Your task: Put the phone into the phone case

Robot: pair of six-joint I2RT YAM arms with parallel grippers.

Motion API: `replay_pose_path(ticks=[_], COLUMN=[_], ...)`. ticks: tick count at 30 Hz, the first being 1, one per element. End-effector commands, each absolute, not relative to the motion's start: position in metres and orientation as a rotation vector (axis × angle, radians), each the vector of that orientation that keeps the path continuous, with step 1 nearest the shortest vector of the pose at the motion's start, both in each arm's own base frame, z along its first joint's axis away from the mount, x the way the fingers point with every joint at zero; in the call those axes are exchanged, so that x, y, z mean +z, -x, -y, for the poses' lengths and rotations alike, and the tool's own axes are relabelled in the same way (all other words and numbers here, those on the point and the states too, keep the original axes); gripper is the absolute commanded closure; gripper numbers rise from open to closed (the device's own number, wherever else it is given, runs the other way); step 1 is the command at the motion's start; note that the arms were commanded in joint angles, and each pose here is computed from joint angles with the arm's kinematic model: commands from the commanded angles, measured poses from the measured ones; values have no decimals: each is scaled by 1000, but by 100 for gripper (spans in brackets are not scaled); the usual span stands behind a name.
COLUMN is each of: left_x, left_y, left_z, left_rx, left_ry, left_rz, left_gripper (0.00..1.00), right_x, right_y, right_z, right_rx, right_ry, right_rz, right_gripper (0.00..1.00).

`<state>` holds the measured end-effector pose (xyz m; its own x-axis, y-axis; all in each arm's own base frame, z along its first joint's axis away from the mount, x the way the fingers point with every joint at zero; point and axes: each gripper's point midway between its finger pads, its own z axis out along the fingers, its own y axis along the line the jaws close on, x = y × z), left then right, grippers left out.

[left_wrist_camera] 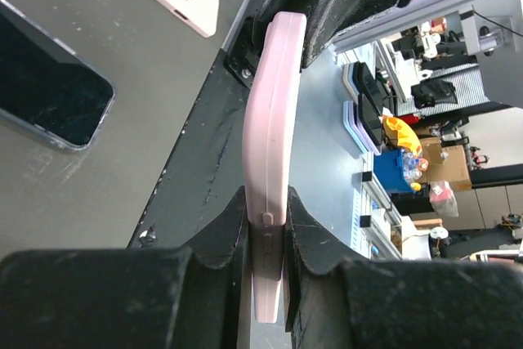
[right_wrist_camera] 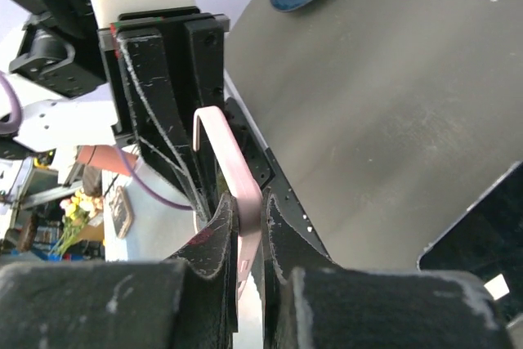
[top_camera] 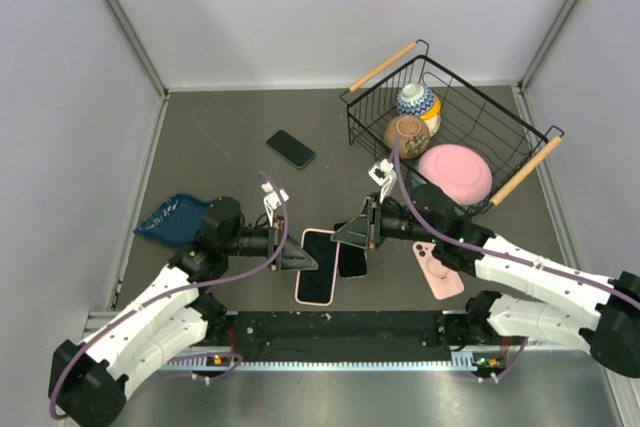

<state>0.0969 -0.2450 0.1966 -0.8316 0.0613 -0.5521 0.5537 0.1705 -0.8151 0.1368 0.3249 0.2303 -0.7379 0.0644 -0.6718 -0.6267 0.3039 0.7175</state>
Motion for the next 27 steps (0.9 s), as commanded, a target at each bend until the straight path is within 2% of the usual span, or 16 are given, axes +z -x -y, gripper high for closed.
replay_pose_path(ticks=[1,5,6,8,9,11,12,14,15,16,23,27], left_x=[181,181,180,179,174,171,165,150,145,140,109,95], left_y=[-128,-137,-143,-150,-157,-163,-168,-180,-184,-190,-222,-230], left_z=[242,242,241,240,238,236,235,231,229,228,239,248], left_rx=[-1498,-1464,-1437,-1408,-1369,-1323,-1294,-1211,-1181,-1151,-1117,-1186], left_ry=[-440,-381,-355,-304,-269,-242,-221,-158,-133,-113,-69,-55], left_rz=[-2172,-2185,-2183,-2187,-2197,-2214,-2236,-2296,-2316,-2330,-2435,-2516], left_gripper=[100,100,100,100,100,100,100,100,100,100,100,100], right_x=[276,263,261,261,260,256,263,257,258,263,259,262], right_y=[-146,-152,-153,-153,-157,-159,-161,-158,-158,-156,-148,-144], right_z=[-332,-331,-330,-324,-320,-309,-302,-292,-288,-282,-253,-244], right_rx=[1526,1495,1492,1456,1423,1358,1335,1282,1262,1252,1196,1171], right_ry=[403,336,331,327,300,290,275,292,285,284,241,249], right_rz=[-1878,-1941,-1947,-1952,-1948,-1963,-1936,-1959,-1957,-1937,-1925,-1922], right_gripper=[100,99,86,75,62,45,33,20,5,1,1,1])
